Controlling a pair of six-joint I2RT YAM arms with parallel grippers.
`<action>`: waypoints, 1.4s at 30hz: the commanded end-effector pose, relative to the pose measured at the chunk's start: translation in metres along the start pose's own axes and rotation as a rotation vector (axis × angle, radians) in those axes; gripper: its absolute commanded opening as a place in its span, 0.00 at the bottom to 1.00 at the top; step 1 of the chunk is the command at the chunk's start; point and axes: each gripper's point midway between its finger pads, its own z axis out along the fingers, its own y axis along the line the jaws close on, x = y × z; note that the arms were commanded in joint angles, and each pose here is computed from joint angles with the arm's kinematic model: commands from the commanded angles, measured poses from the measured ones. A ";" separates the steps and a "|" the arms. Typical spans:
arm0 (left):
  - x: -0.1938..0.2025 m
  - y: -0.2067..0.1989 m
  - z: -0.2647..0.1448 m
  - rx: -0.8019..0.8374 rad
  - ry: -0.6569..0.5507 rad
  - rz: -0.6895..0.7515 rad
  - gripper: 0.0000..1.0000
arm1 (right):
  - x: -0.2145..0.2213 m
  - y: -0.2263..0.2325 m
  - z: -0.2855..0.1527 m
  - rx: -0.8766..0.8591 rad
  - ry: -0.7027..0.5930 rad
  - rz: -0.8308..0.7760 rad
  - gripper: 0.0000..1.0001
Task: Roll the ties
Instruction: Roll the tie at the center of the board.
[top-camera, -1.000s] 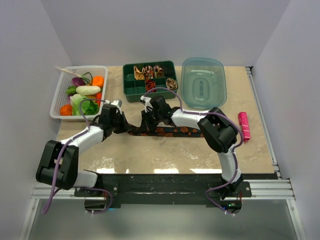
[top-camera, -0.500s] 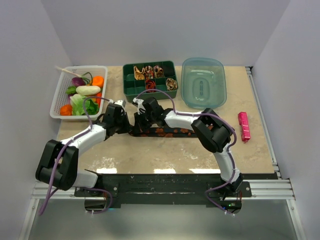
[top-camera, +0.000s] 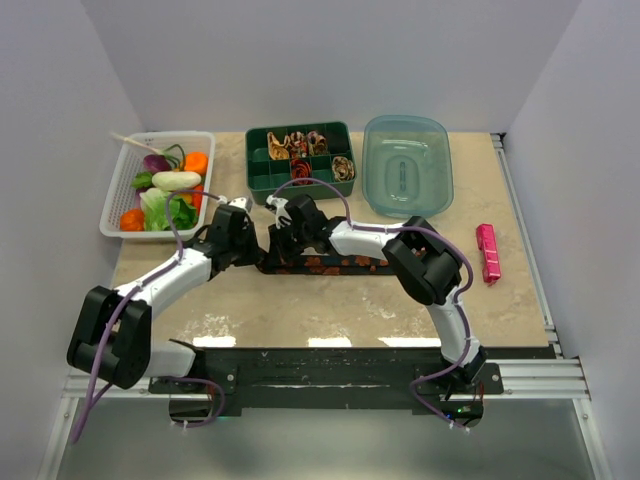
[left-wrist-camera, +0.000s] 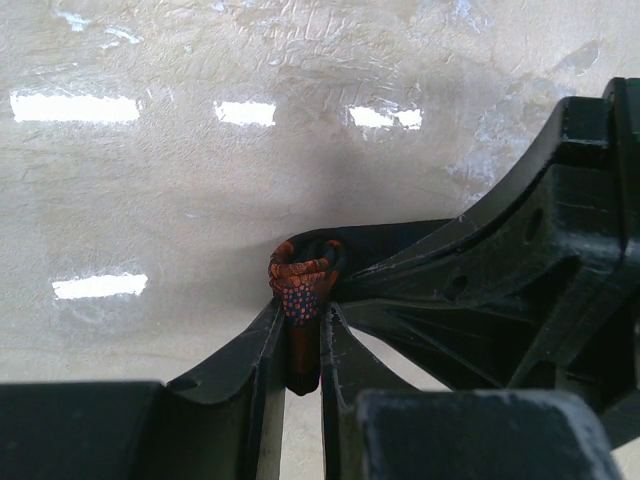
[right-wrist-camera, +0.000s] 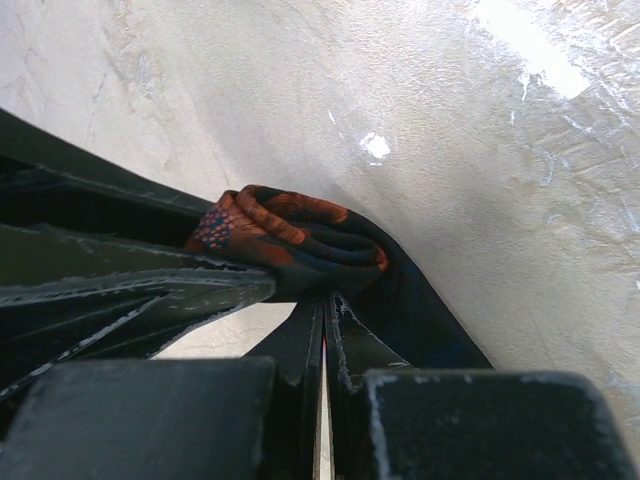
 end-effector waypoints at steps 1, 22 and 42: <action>-0.030 -0.016 -0.014 0.026 -0.088 0.021 0.00 | -0.024 0.010 -0.009 -0.001 -0.059 -0.023 0.00; -0.028 -0.049 -0.009 -0.004 -0.068 0.099 0.00 | -0.013 0.018 0.007 -0.055 -0.039 0.011 0.00; -0.022 -0.003 -0.015 -0.254 -0.032 0.154 0.00 | -0.046 0.013 -0.036 -0.053 -0.120 0.022 0.00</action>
